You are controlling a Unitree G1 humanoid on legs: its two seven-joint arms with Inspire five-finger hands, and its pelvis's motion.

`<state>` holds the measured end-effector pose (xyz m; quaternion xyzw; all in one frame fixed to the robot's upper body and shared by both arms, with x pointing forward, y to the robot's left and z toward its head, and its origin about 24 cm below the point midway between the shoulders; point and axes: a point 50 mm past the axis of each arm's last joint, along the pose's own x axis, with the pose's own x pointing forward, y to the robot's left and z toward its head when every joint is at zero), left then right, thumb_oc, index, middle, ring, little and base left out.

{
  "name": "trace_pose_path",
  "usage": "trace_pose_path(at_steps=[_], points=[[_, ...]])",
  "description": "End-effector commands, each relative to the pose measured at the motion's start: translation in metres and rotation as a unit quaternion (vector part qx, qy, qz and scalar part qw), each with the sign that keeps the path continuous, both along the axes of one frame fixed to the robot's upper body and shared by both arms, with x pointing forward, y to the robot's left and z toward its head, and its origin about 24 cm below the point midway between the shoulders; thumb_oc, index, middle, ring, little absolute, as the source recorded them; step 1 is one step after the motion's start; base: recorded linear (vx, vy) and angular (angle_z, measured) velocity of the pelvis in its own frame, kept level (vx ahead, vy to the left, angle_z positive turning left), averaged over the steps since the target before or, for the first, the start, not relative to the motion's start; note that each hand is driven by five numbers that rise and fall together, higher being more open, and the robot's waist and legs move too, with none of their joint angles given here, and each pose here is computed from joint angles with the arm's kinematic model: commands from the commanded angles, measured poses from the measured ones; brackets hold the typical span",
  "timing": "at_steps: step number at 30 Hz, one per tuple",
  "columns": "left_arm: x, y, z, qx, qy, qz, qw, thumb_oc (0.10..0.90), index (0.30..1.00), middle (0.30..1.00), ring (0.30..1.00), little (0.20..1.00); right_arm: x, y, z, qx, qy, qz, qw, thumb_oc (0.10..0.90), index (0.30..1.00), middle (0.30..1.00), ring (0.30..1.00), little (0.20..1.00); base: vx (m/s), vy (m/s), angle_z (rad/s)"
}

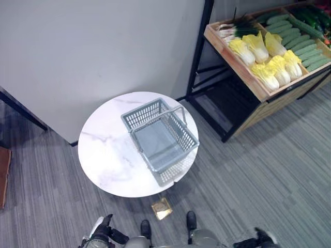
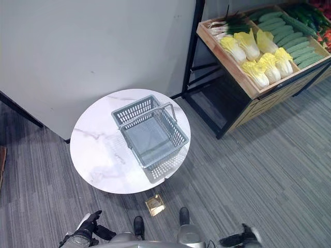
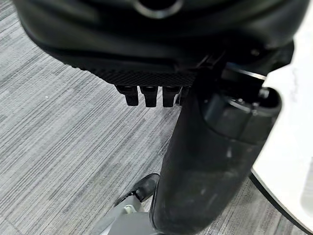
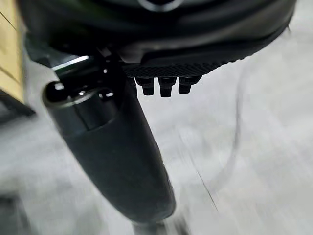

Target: Get the vegetables into the basket

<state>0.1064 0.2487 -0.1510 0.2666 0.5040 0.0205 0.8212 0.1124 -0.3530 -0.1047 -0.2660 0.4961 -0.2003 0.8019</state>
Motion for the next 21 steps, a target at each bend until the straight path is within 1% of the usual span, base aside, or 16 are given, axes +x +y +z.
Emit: trace_pose_path(at_steps=[1,2,3,4,6,8,9,10,11,12,14,15,16,17,19,21], points=[[0.008,0.014,0.007,0.012,-0.022,-0.003,1.0,0.9,1.0,1.0,1.0,1.0,0.058,-0.027,0.056,-0.153,-0.099,0.092,0.979,0.9,1.0,1.0,1.0,1.0,-0.03,-0.033,0.0],[0.005,0.014,0.006,0.005,-0.02,0.007,1.0,0.9,1.0,1.0,1.0,1.0,0.092,-0.036,0.107,-0.264,-0.147,0.195,0.933,0.9,1.0,1.0,1.0,1.0,0.0,0.0,0.0],[0.004,0.013,0.005,0.003,-0.018,0.009,1.0,0.9,1.0,1.0,1.0,1.0,0.099,-0.041,0.125,-0.305,-0.157,0.215,0.914,0.9,1.0,1.0,1.0,1.0,-0.01,-0.037,-0.03],[0.001,0.013,0.005,0.0,-0.013,0.015,1.0,0.9,1.0,1.0,1.0,1.0,0.125,-0.033,0.171,-0.374,-0.21,0.278,0.859,0.9,1.0,1.0,1.0,1.0,0.0,0.0,0.0],[0.003,0.011,0.004,-0.003,-0.012,0.009,1.0,0.9,1.0,1.0,1.0,1.0,0.141,-0.026,0.197,-0.407,-0.24,0.308,0.826,0.9,1.0,1.0,1.0,1.0,0.0,-0.031,0.02],[0.002,0.011,0.004,0.001,-0.004,-0.003,1.0,0.9,1.0,1.0,1.0,1.0,0.168,-0.002,0.228,-0.453,-0.252,0.393,0.76,0.9,1.0,1.0,1.0,1.0,0.0,-0.033,0.06],[0.002,0.011,0.004,0.0,-0.004,-0.002,1.0,0.9,1.0,1.0,1.0,1.0,0.169,-0.001,0.228,-0.453,-0.252,0.394,0.759,0.9,1.0,1.0,1.0,1.0,0.0,-0.027,0.07],[0.001,0.011,0.003,0.003,0.001,-0.006,1.0,0.9,1.0,1.0,1.0,1.0,0.178,0.012,0.238,-0.457,-0.266,0.42,0.738,0.9,1.0,1.0,1.0,1.0,0.0,-0.012,0.15],[0.001,0.011,0.003,0.003,0.001,-0.004,1.0,0.9,1.0,1.0,1.0,1.0,0.18,0.013,0.238,-0.457,-0.267,0.421,0.737,0.9,1.0,1.0,1.0,1.0,0.0,-0.022,0.2],[0.001,0.01,0.002,0.004,0.004,-0.008,1.0,0.9,1.0,1.0,1.0,1.0,0.195,0.033,0.25,-0.456,-0.288,0.448,0.713,0.9,1.0,1.0,1.0,1.0,0.0,-0.016,0.23],[0.002,0.009,0.002,0.005,0.004,-0.008,1.0,0.9,1.0,1.0,1.0,1.0,0.211,0.059,0.263,-0.456,-0.309,0.483,0.68,0.9,1.0,1.0,1.0,1.0,-0.02,-0.017,0.12],[0.002,0.009,0.002,0.004,0.004,-0.006,1.0,0.9,1.0,1.0,1.0,1.0,0.212,0.06,0.263,-0.456,-0.31,0.484,0.679,0.9,1.0,1.0,1.0,1.0,-0.06,-0.019,0.09],[0.006,0.007,0.003,0.009,0.0,-0.01,1.0,0.9,1.0,1.0,1.0,1.0,0.229,0.094,0.28,-0.451,-0.339,0.523,0.639,0.9,1.0,1.0,1.0,1.0,-0.04,-0.012,0.15],[0.006,0.007,0.003,0.008,0.0,-0.009,1.0,0.9,1.0,1.0,1.0,1.0,0.23,0.095,0.281,-0.451,-0.339,0.524,0.638,0.9,1.0,1.0,1.0,1.0,-0.07,-0.018,0.08],[0.008,0.004,0.002,0.01,0.0,-0.013,1.0,0.9,1.0,1.0,1.0,1.0,0.242,0.122,0.293,-0.446,-0.356,0.552,0.608,0.9,1.0,1.0,1.0,1.0,-0.07,-0.013,0.14],[0.011,0.002,0.003,0.01,-0.005,-0.016,1.0,0.9,1.0,1.0,1.0,1.0,0.249,0.136,0.303,-0.442,-0.367,0.562,0.595,0.9,1.0,1.0,1.0,1.0,-0.07,-0.012,0.1]])
